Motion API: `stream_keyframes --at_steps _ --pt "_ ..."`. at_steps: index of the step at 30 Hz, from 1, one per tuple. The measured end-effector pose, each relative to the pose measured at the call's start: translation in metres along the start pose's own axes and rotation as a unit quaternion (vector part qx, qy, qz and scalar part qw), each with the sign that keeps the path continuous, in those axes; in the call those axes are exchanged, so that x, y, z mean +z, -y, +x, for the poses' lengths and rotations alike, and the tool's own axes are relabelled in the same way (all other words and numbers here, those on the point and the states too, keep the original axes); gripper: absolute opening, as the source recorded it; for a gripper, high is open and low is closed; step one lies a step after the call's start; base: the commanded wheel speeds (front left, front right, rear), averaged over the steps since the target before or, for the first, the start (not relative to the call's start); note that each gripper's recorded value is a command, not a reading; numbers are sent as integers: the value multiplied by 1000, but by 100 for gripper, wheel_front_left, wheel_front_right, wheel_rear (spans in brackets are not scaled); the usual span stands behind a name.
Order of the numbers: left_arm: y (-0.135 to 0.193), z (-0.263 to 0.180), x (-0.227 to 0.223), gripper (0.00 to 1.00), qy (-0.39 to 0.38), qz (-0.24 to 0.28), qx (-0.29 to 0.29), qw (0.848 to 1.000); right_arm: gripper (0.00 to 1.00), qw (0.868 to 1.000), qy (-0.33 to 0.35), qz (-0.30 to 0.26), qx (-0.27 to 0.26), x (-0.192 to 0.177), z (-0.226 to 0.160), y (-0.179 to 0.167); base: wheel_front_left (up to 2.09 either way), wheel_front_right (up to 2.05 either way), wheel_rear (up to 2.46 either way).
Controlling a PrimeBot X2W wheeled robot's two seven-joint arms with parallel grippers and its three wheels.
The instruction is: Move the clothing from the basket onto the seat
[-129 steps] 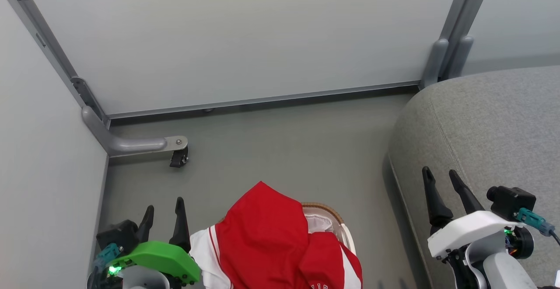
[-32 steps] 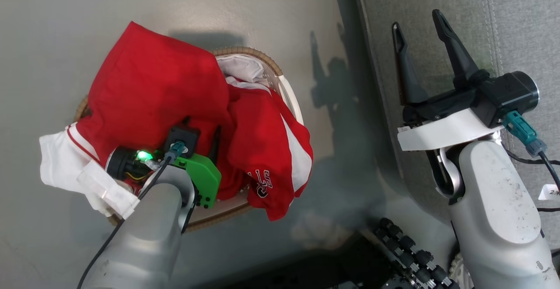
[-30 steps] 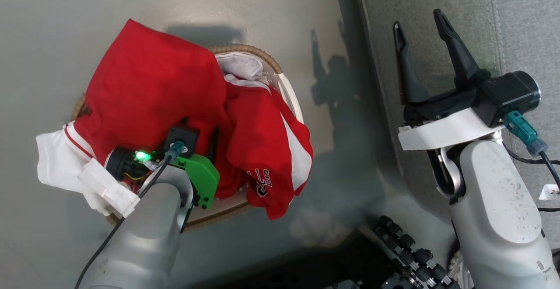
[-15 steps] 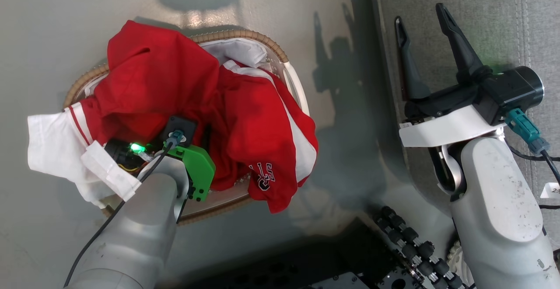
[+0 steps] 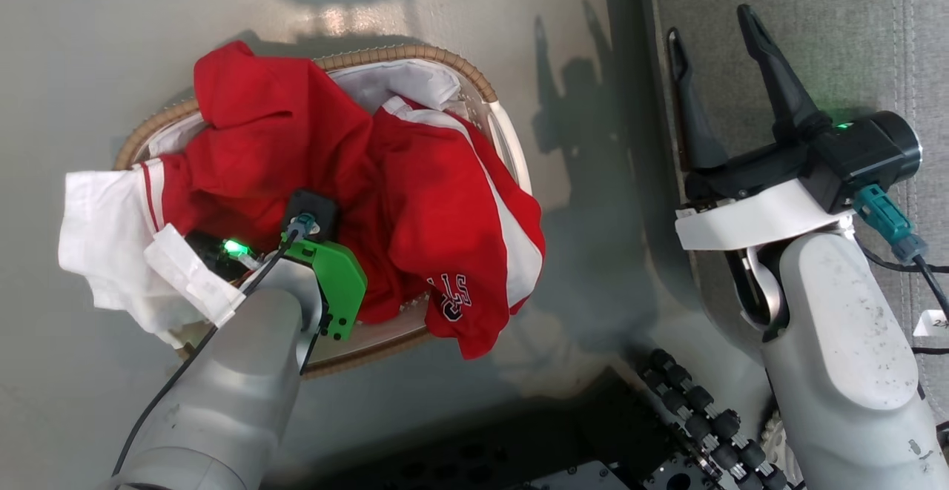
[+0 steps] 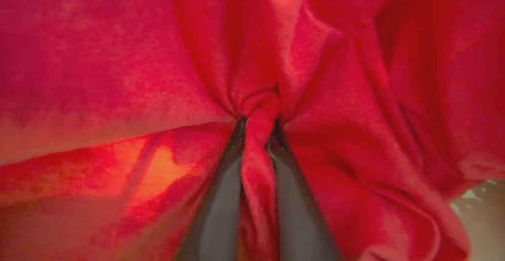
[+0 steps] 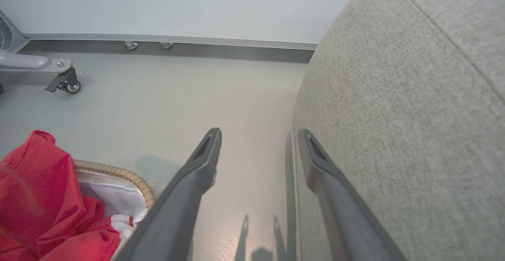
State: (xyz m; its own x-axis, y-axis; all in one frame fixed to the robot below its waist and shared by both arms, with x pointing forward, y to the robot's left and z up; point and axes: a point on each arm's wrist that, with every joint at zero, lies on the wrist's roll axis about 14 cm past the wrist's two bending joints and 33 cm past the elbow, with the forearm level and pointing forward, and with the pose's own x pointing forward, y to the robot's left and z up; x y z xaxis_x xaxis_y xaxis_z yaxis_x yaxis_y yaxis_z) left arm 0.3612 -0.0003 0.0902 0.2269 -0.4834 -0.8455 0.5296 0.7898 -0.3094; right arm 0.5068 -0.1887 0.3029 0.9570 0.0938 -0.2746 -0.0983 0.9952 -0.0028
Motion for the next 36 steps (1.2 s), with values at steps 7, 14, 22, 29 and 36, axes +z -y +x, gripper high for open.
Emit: stream_keyframes --at_steps 7,14,22,29,36 --pt "8 -16 7 0 23 -9 -1 1000 100 1000 17 -1 -2 21 -5 1 0 0 0" --pt "14 -41 30 0 70 -26 8 997 100 999 43 -5 -2 51 -15 0 0 0 0" --pt "20 -80 69 0 147 -50 32 987 100 998 68 -3 3 81 -35 -8 0 0 0" --pt "28 -120 89 0 203 -49 47 977 100 996 88 5 3 103 -58 -13 0 0 0" --pt "36 -167 121 0 284 -39 60 956 100 994 107 15 6 121 -82 -20 0 0 0"
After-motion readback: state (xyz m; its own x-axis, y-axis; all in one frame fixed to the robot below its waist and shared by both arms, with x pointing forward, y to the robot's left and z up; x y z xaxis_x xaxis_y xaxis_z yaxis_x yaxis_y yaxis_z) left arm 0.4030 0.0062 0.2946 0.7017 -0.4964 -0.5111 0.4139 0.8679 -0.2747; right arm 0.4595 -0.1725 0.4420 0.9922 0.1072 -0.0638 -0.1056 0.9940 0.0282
